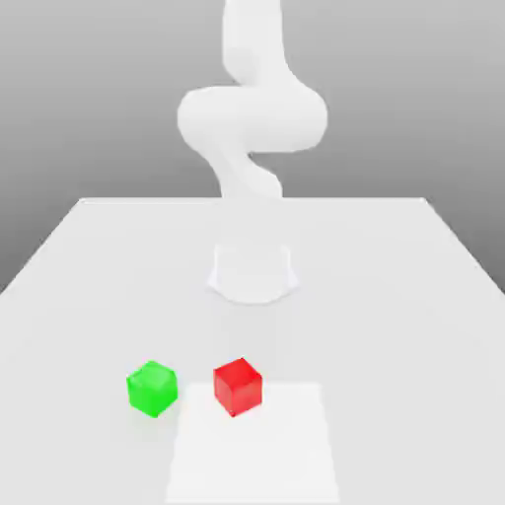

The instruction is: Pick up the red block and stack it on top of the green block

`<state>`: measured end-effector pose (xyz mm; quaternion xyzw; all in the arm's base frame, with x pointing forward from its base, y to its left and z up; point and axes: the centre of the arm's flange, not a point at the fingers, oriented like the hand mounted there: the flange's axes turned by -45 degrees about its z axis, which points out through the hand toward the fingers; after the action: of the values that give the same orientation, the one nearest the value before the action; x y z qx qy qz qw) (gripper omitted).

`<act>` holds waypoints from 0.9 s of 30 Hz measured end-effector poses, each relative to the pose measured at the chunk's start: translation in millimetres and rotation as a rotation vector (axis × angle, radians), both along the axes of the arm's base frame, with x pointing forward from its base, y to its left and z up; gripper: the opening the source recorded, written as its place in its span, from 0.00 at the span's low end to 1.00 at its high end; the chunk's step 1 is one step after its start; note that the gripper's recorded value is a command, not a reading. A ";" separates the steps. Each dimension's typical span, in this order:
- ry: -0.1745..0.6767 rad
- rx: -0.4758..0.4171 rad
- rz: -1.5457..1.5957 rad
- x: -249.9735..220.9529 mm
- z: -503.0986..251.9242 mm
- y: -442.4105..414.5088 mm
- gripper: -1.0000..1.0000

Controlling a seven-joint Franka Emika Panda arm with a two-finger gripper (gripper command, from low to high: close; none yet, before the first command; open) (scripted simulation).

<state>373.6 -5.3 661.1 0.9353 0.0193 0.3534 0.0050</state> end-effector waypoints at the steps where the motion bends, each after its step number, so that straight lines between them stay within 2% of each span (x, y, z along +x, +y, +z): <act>1: 0.037 -0.016 0.022 11.2 -24.7 -2.2 0.50; 5: 0.184 -0.074 0.114 40.1 -124.2 -8.3 0.50; 9: 0.330 -0.123 0.218 44.9 -224.4 -11.6 0.50; 13: 0.485 -0.165 0.340 24.9 -325.5 -13.5 0.50; 17: 0.650 -0.196 0.481 -18.5 -427.8 -14.9 0.50; 19: 0.688 -0.204 0.522 -29.6 -464.1 -13.5 0.50; 24: 0.702 -0.205 0.527 -35.7 -512.0 -15.6 0.50; 25: 0.702 -0.205 0.527 -36.4 -516.5 -15.5 0.00; 27: 0.702 -0.204 0.527 -36.4 -516.5 -15.5 0.00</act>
<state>337.2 -20.8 144.5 0.9563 0.2923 0.0000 0.0003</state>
